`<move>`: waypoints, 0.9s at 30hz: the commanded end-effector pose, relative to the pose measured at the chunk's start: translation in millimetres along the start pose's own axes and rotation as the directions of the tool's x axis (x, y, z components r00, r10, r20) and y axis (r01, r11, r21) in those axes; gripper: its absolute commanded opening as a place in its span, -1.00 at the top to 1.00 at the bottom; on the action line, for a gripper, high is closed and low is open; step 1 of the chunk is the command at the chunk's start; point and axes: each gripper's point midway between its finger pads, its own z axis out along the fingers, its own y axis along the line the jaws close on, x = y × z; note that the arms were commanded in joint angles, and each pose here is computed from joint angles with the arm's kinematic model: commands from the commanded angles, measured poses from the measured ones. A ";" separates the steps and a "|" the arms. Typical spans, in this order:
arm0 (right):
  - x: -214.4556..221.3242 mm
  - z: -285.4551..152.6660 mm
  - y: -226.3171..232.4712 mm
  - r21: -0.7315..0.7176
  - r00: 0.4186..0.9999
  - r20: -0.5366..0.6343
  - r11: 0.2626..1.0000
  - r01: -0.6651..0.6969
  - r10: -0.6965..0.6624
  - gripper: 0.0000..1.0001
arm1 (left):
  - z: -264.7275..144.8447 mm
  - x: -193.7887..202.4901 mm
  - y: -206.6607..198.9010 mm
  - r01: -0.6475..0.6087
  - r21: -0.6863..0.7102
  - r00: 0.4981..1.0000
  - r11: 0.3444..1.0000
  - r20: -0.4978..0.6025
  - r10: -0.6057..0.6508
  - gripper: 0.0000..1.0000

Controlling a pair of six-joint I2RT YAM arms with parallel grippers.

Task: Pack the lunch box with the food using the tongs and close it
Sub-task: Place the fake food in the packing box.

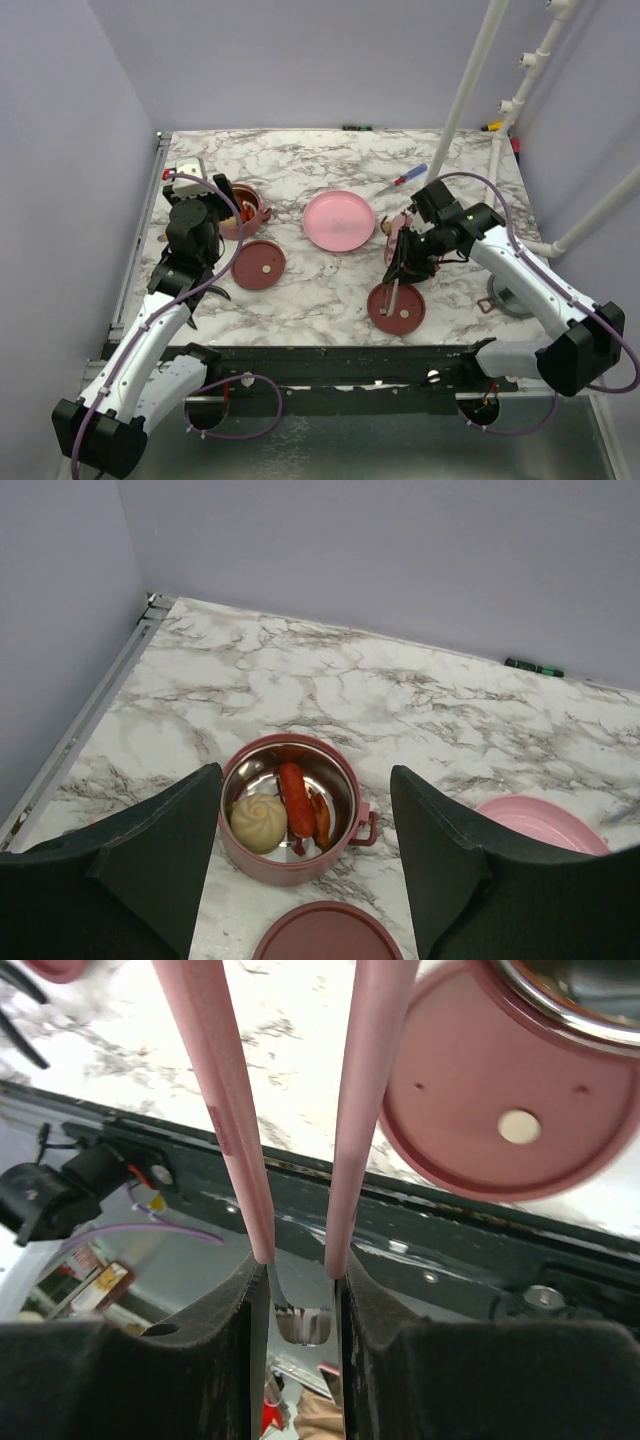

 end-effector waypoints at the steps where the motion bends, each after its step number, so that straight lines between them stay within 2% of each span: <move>1: 19.5 -12.6 -39.1 0.140 0.999 0.035 0.990 -0.023 0.018 0.99 | 3.1 3.7 5.4 -0.001 -0.027 1.000 1.000 0.003 0.001 -0.40; 6: 32.5 -8.3 -50.8 0.143 0.998 0.029 0.988 -0.057 0.054 0.97 | 4.5 6.6 3.4 0.000 -0.020 1.000 1.000 -0.005 -0.001 -0.40; 10: 32.1 -3.4 -52.0 0.138 0.998 0.025 0.989 -0.057 0.055 0.84 | 5.0 8.0 1.4 0.002 -0.011 1.000 1.000 -0.010 -0.002 -0.40; 14: 28.4 -1.1 -53.5 0.149 0.999 0.024 0.988 -0.048 0.045 0.57 | 4.9 7.5 2.2 0.001 -0.014 1.000 1.000 -0.008 -0.001 -0.40; 19: 24.9 -2.1 -53.5 0.158 0.999 0.023 0.987 -0.041 0.038 0.38 | 4.3 6.3 3.2 0.000 -0.017 1.000 1.000 -0.005 0.000 -0.40; 27: 24.3 -3.1 -53.7 0.157 0.999 0.027 0.987 -0.045 0.041 0.24 | 4.5 6.9 2.4 -0.001 -0.014 1.000 1.000 -0.007 0.001 -0.40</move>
